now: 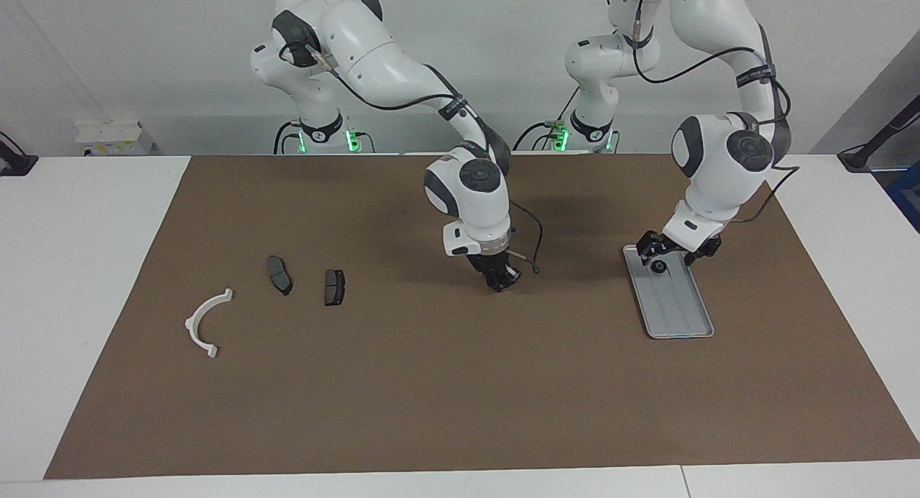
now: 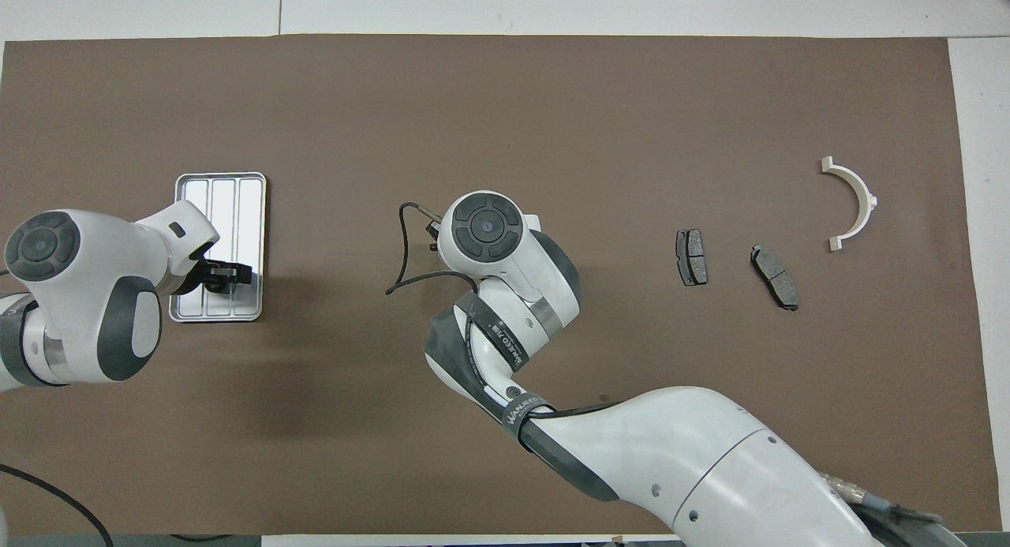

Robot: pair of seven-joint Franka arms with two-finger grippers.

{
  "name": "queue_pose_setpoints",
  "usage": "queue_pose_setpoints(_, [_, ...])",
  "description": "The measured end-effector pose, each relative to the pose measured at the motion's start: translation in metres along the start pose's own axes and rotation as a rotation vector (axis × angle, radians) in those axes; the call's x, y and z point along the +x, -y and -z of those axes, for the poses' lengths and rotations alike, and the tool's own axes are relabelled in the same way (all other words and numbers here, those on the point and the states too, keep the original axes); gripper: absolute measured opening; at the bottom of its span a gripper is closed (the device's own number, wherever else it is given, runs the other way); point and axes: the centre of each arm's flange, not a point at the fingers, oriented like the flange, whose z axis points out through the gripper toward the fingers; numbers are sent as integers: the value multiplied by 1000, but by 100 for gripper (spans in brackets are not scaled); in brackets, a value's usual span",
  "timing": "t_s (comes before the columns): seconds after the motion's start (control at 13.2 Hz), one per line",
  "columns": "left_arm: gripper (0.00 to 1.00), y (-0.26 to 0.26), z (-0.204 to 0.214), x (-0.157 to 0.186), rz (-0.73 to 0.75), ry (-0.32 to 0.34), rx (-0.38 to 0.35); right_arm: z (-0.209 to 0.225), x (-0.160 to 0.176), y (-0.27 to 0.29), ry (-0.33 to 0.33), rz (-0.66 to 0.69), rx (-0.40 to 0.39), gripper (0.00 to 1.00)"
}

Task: Pick bearing gear from pile to tray

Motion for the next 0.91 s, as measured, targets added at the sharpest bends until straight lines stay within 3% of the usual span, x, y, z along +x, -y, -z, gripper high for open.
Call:
queue_pose_setpoints(0.23, [100,-53,26,7,108,-40,-8,26,31,2,-15,-37,-34,67])
queue_pose_setpoints(0.38, [100,-89,29,5,156,-47,-14,64,85,-3,-32,-39,-32,93])
queue_pose_setpoints(0.46, [100,-102,30,4,185,-53,-18,83,112,-11,-39,-4,-30,100])
queue_pose_setpoints(0.61, [100,-142,29,1,251,-84,-40,114,159,-34,-48,89,-42,100])
queue_pose_setpoints(0.91, [100,-263,-9,-32,265,-61,-54,158,250,-93,-43,330,-80,100])
